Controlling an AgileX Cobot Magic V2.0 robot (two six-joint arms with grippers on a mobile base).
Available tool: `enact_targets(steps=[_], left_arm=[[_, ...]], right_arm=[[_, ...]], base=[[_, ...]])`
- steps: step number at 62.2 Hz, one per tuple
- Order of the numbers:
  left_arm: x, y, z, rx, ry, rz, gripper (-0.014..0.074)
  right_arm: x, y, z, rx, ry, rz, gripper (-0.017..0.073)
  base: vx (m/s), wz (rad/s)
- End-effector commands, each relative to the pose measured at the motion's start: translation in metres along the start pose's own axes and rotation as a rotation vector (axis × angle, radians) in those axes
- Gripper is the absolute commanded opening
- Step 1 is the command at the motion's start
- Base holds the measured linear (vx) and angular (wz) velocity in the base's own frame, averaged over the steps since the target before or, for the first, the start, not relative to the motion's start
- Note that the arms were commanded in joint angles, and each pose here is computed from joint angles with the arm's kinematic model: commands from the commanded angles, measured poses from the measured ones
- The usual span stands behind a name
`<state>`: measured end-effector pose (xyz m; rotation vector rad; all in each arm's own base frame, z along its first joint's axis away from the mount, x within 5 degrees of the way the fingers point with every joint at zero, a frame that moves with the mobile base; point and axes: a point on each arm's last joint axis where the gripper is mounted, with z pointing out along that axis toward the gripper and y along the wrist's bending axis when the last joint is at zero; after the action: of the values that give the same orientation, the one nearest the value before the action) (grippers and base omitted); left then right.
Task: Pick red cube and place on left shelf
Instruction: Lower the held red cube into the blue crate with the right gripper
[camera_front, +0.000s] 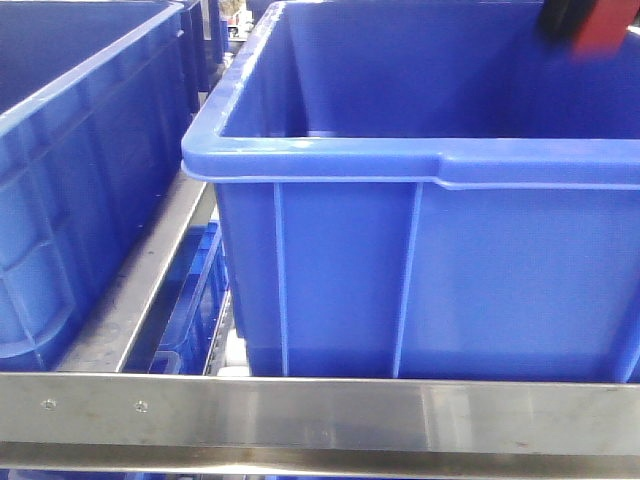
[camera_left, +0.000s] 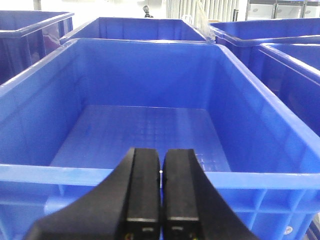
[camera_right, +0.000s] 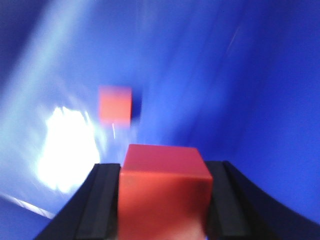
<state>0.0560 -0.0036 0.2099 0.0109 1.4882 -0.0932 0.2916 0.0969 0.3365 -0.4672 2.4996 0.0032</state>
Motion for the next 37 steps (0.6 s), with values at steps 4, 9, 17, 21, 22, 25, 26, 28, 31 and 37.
enact_targets(steps=[4,9,17,21,22,25,26,28,31,37], left_arm=[[0.000,0.001,-0.001,0.000,-0.072,-0.012,0.0122],[0.000,0.001,-0.001,0.000,-0.072,-0.012,0.0122],[0.000,0.001,-0.001,0.000,-0.072,-0.012,0.0122],[0.000,0.001,-0.001,0.000,-0.072,-0.012,0.0122],[0.000,0.001,-0.001,0.000,-0.072,-0.012,0.0122],[0.000,0.001,-0.001,0.000,-0.072,-0.012,0.0122],[0.000,0.001,-0.001,0.000,-0.072,-0.012,0.0122],[0.000,0.001,-0.001,0.000,-0.072,-0.012,0.0122],[0.000,0.001,-0.001,0.000,-0.072,-0.012,0.0122],[0.000,0.001,-0.001,0.000,-0.072,-0.012,0.0122]], right_arm=[[-0.011,0.001,0.022,0.003,0.019,-0.022,0.0191],[-0.011,0.003,0.038,0.001,0.055,-0.025,0.0191],[-0.009,0.005,0.061,-0.003,0.108,-0.031,0.0191],[-0.008,0.006,0.071,-0.005,0.130,-0.033,0.0191],[-0.007,0.006,0.074,-0.005,0.135,-0.034,0.0191],[-0.007,0.007,0.081,-0.006,0.144,-0.036,0.0191],[-0.007,0.007,0.083,-0.007,0.145,-0.036,0.0191],[-0.006,0.008,0.088,-0.008,0.151,-0.037,0.0191],[-0.006,0.008,0.093,-0.009,0.153,-0.038,0.0191],[-0.005,0.009,0.102,-0.010,0.170,-0.040,0.0193]], base=[[0.00,0.00],[0.05,0.11],[0.02,-0.09],[0.00,0.00],[0.00,0.00],[0.00,0.00],[0.00,0.00],[0.00,0.00],[0.00,0.00],[0.00,0.00]])
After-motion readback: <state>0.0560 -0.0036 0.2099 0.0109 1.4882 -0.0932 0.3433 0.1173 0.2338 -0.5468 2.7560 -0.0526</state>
